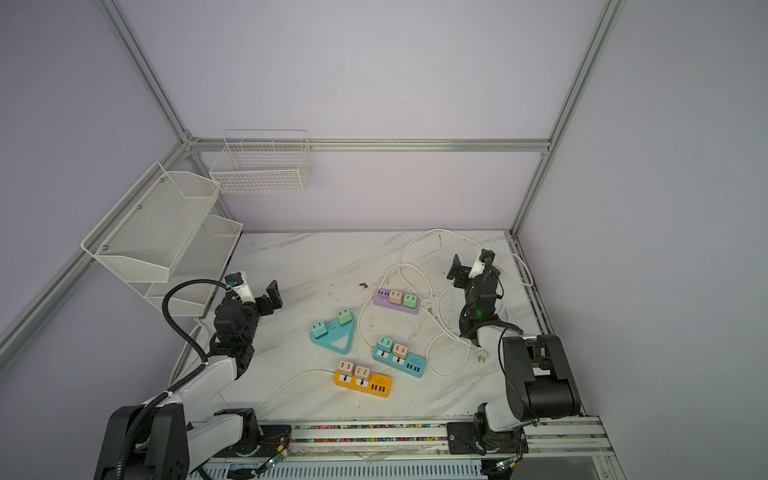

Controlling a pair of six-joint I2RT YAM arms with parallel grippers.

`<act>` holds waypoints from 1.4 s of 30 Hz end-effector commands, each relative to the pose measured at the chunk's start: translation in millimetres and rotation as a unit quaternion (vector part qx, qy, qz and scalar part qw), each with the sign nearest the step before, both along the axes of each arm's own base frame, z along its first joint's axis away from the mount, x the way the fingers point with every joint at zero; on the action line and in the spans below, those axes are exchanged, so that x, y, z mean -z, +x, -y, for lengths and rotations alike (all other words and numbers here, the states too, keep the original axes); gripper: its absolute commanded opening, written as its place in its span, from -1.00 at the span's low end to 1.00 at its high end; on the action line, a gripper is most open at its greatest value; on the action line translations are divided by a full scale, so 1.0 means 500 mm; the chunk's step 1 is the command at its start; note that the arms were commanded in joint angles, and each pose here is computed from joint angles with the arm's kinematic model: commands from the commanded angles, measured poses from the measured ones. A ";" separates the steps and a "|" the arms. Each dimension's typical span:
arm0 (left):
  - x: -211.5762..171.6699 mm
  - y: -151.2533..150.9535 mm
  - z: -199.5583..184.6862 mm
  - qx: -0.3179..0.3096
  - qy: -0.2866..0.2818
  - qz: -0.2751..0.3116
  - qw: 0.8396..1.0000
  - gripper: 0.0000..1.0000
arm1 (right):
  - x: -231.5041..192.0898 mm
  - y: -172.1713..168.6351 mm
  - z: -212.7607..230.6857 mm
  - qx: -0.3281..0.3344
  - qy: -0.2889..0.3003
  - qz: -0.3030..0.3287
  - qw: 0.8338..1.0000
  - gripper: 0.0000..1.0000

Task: Pull the plug off the socket
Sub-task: 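Move the left and right grippers toward the purple power strip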

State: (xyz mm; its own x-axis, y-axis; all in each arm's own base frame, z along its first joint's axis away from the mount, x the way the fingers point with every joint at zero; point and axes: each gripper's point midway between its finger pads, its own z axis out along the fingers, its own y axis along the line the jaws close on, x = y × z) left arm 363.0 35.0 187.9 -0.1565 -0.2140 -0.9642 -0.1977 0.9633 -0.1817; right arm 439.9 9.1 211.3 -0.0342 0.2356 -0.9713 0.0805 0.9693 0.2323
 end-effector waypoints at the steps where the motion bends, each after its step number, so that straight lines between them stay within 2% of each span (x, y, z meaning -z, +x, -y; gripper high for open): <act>1: -0.093 -0.001 -0.023 -0.054 -0.108 0.048 0.992 0.99 | 0.031 0.002 0.007 0.022 0.113 -0.062 0.991 0.95; 3: -0.086 -0.018 -0.032 -0.077 -0.153 0.042 0.984 1.00 | 0.040 -0.001 0.001 0.023 0.152 -0.086 0.984 0.95; 6: -0.095 -0.022 -0.027 -0.070 -0.176 0.051 0.981 0.99 | 0.022 -0.004 -0.032 -0.022 0.178 -0.091 0.979 0.95; 10: -0.085 -0.023 -0.018 -0.071 -0.194 -0.008 0.979 0.99 | 0.010 0.003 -0.051 -0.045 0.175 -0.118 0.976 0.95; 14: -0.098 -0.022 0.021 -0.017 -0.206 -0.019 0.978 0.99 | 0.000 0.003 -0.091 -0.095 0.176 -0.136 0.970 0.95; 23: -0.138 -0.027 0.124 0.076 -0.290 -0.023 0.954 1.00 | 0.020 -0.017 -0.176 -0.145 0.142 -0.216 0.955 0.95; 26: -0.155 -0.028 0.180 0.111 -0.303 -0.036 0.946 1.00 | 0.035 -0.033 -0.201 -0.156 0.138 -0.249 0.946 0.95; 31: -0.175 -0.045 0.287 0.162 -0.291 -0.064 0.941 1.00 | 0.068 -0.068 -0.237 -0.183 0.142 -0.297 0.926 0.95; 37: -0.160 -0.065 0.425 0.216 -0.309 -0.123 0.918 1.00 | 0.115 -0.102 -0.276 -0.231 0.156 -0.349 0.895 0.95; 42: -0.148 -0.075 0.534 0.257 -0.291 -0.154 0.909 0.95 | 0.131 -0.105 -0.302 -0.263 0.168 -0.366 0.877 0.95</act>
